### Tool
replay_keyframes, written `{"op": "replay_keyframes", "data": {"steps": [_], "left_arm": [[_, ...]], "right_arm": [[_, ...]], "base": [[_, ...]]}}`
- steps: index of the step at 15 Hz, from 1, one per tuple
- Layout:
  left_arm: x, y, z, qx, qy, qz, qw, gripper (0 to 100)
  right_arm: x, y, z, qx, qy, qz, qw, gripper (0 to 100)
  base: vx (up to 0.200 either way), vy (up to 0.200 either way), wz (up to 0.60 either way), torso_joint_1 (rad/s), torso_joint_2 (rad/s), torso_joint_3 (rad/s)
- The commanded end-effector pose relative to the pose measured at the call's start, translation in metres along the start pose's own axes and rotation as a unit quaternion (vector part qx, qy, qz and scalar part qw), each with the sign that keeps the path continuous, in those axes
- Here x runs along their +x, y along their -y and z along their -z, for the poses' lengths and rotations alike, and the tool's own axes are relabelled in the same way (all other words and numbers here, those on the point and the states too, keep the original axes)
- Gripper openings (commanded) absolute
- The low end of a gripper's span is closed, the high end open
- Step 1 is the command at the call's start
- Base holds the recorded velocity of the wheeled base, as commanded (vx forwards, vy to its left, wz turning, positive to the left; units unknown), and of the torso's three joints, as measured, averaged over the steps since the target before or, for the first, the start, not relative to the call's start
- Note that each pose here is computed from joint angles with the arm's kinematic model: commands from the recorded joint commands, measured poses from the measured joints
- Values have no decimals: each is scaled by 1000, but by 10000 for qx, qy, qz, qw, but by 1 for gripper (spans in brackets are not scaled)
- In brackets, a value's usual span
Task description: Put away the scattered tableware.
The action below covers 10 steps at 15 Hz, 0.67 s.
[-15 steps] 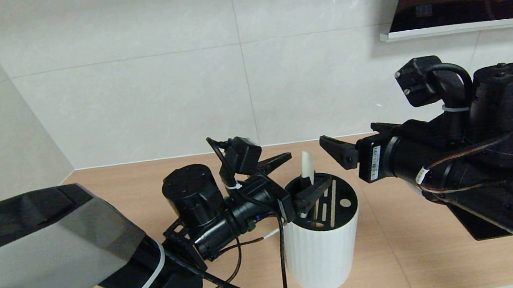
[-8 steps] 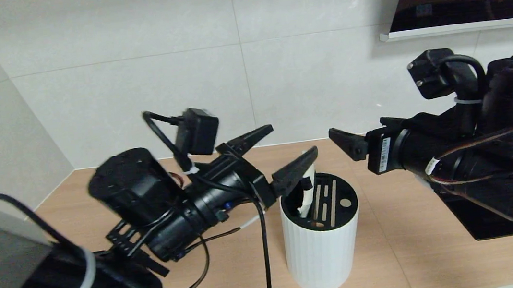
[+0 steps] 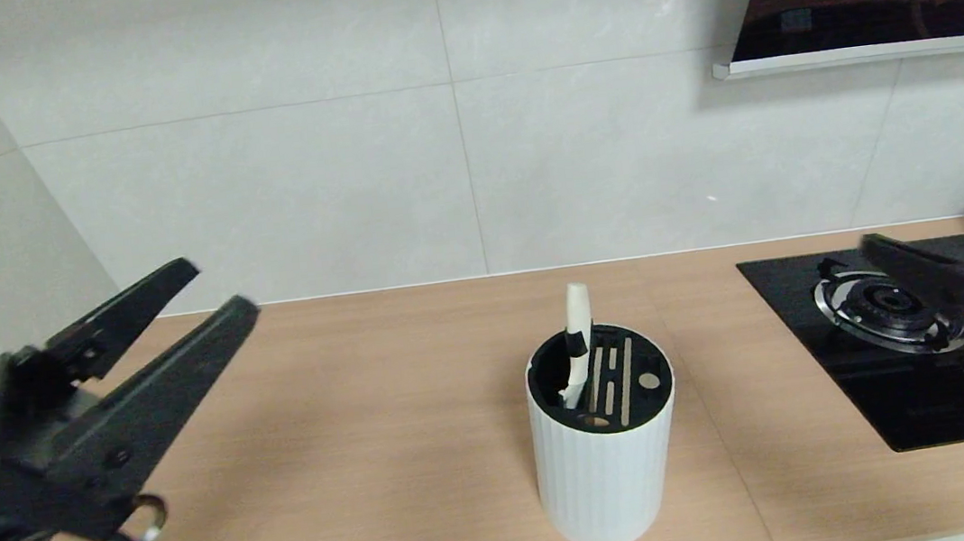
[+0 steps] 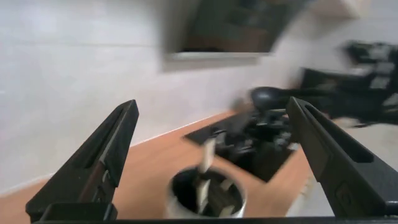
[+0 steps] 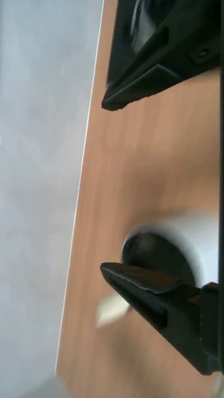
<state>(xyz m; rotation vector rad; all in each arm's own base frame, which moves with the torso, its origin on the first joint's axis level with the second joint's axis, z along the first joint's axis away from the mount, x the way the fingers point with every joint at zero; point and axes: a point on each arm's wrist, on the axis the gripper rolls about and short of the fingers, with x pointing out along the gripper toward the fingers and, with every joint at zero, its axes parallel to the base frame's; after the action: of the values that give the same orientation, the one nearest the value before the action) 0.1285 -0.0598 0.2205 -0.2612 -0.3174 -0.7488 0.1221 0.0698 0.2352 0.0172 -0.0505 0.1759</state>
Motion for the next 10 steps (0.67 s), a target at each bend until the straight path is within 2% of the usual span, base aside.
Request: {"op": "replay_keyframes", "data": {"steps": [1, 3, 6, 8, 9, 10], "left_arm": [[-80, 28, -15, 191, 332, -211, 9990, 100], [-117, 44, -18, 150, 195, -272, 9993, 100], [-159, 63, -13, 273, 172, -633, 9975, 100], [-176, 70, 1, 409, 205, -961, 9943, 100], [-175, 66, 8, 426, 201, -1166, 9921, 100], [-175, 64, 12, 508, 443, -1496, 9865, 100]], "right_arm": [[-88, 48, 30, -78, 418, 1015, 9939, 100], [-123, 55, 35, -32, 697, 1380, 9880, 100], [-158, 57, 52, -117, 770, 1835, 9799, 100], [-175, 56, 64, -144, 801, 2037, 9757, 100], [-179, 55, 68, -222, 772, 2220, 9717, 100], [-179, 55, 67, -214, 817, 2382, 9675, 100]], "base": [[0, 0, 0, 0, 0, 0], [0, 0, 0, 0, 0, 0], [0, 0, 0, 0, 0, 0], [0, 0, 0, 0, 0, 0], [0, 0, 0, 0, 0, 0], [0, 0, 0, 0, 0, 0]]}}
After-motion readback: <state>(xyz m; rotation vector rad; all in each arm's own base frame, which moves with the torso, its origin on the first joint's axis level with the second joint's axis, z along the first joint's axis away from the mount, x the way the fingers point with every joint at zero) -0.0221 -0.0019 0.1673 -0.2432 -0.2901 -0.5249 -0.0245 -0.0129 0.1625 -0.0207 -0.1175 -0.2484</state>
